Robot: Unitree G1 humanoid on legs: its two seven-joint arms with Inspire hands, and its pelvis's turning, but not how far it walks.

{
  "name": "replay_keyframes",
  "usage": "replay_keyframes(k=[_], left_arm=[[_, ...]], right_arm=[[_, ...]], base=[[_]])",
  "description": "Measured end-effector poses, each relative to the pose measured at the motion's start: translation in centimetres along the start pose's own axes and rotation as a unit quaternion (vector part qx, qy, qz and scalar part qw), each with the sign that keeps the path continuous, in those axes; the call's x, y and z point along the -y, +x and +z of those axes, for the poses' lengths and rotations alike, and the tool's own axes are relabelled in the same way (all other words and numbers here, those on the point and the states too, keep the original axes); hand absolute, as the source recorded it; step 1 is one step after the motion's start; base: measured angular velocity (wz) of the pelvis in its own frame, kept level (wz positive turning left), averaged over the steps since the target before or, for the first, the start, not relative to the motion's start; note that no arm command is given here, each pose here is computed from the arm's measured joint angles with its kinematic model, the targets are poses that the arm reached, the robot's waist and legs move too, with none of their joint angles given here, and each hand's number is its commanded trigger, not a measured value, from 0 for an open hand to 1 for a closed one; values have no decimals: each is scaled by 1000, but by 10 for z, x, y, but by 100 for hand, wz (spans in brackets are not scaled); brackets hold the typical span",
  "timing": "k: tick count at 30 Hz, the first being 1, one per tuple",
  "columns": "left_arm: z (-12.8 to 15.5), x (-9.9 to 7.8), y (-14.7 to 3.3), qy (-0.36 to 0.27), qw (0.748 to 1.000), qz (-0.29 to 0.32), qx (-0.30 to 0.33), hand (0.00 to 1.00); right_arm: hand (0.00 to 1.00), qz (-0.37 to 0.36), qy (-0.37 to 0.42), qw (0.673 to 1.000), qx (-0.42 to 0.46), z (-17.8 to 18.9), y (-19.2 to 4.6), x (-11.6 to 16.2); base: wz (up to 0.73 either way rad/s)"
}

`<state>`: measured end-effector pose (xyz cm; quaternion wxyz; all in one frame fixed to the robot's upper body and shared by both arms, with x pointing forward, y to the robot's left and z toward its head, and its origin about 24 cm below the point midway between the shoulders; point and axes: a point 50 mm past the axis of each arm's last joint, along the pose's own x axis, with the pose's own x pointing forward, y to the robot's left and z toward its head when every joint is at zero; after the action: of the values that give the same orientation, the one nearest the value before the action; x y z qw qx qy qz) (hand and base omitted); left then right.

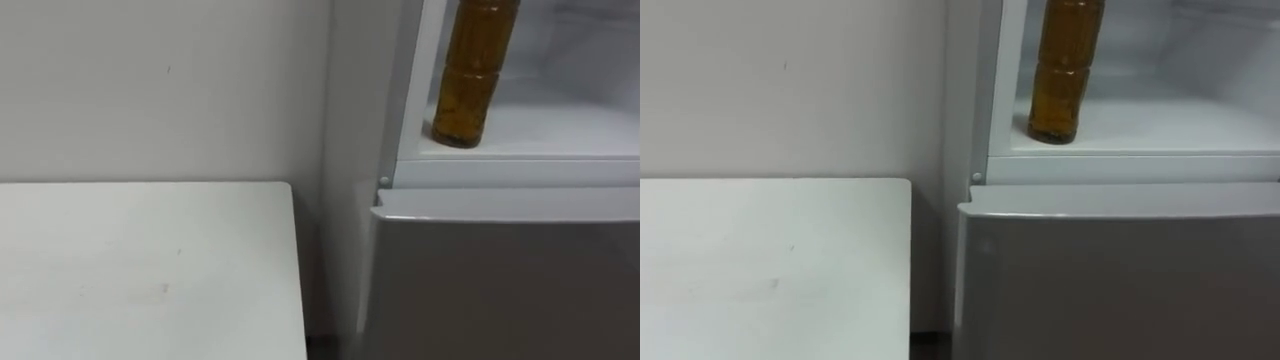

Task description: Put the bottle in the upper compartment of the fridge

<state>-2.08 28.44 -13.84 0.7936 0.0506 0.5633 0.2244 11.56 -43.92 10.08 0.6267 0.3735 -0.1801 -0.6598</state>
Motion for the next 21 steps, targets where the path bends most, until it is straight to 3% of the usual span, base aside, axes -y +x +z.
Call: replay_keyframes(k=[9, 21], left_arm=[[-4, 1, 0, 5, 1000, -1, -7, 0], [-11, 5, -1, 25, 999, -12, -24, 0]], right_arm=[[0, 91, 37, 995, 25, 13, -23, -40], [0, 111, 36, 993, 36, 13, -31, -53]], base=[[0], [0]])
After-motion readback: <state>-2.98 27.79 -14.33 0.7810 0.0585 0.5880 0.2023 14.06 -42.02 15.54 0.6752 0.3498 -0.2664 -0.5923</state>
